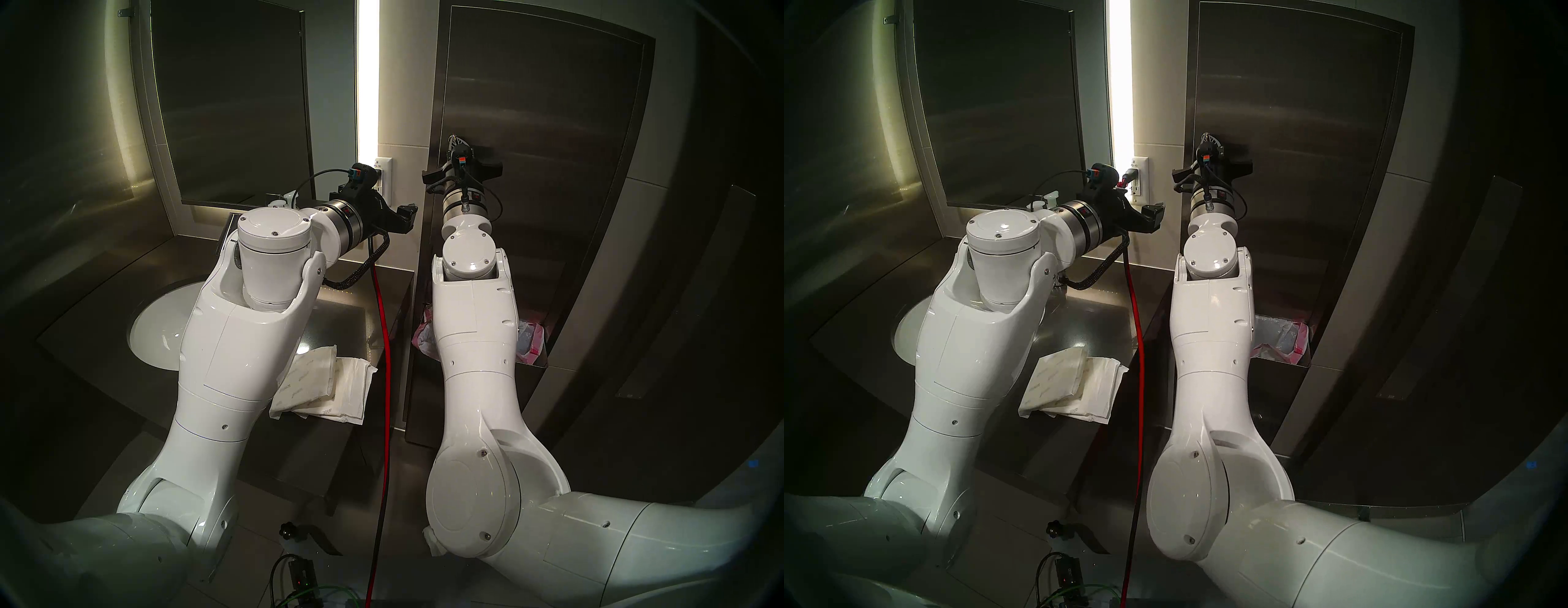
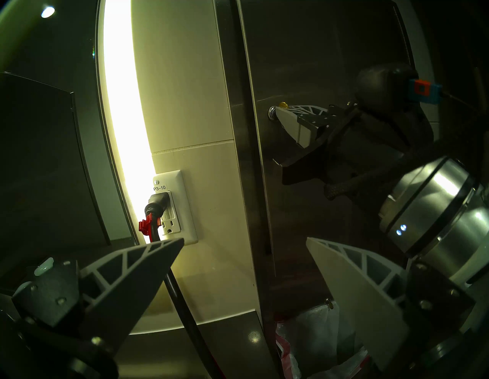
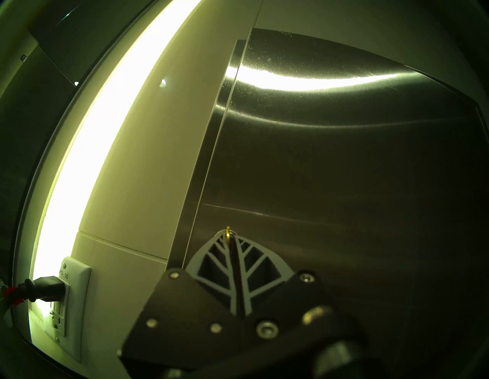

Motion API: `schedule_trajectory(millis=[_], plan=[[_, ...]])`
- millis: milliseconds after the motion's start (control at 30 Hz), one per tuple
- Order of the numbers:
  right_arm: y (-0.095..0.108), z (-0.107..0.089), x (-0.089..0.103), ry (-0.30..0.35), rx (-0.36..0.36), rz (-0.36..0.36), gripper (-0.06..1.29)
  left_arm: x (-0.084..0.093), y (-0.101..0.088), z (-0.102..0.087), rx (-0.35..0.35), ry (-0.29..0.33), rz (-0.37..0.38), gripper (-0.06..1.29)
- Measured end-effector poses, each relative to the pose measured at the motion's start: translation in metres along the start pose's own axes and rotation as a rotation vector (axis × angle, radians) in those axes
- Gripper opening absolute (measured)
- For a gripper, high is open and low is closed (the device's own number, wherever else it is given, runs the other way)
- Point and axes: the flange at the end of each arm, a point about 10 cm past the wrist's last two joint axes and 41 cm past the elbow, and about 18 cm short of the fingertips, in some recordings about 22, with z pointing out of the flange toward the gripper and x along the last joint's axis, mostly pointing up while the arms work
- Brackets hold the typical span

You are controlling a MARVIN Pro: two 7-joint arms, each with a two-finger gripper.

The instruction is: Twist key and open towel dispenser

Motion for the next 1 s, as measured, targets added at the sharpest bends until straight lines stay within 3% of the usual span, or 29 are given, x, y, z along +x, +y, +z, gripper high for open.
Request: schedule_trajectory(millis=[233,633,667,700,733,767,800,1000], plan=[[0.011,-0.016,-0.01,0.013,0.005,-0.021,-0.04,-0.001,0.0,0.0,0.0,-0.002,-0.001,1.26],[0.135,-0.062,-0.049,-0.031,-0.216,-0.178,-0.04,-0.002,0.0,0.0,-0.001,-0.004,-0.003,1.26],[0.142,-0.067,-0.05,-0.028,-0.221,-0.195,0.01,-0.002,0.0,0.0,-0.001,-0.004,-0.003,1.26],[0.148,-0.07,-0.05,-0.025,-0.221,-0.211,0.41,-0.002,0.0,0.0,-0.001,-0.004,-0.003,1.26],[0.154,-0.075,-0.049,-0.019,-0.212,-0.233,1.03,-0.002,0.0,0.0,-0.001,-0.004,-0.003,1.26],[0.158,-0.078,-0.049,-0.012,-0.193,-0.255,1.19,-0.002,0.0,0.0,-0.001,-0.003,-0.003,1.26],[0.16,-0.081,-0.048,-0.007,-0.179,-0.268,1.25,-0.002,0.0,0.0,-0.001,-0.003,-0.003,1.26],[0.145,-0.092,-0.036,0.067,0.005,-0.357,1.24,-0.002,0.0,0.0,-0.001,-0.003,-0.003,1.26]])
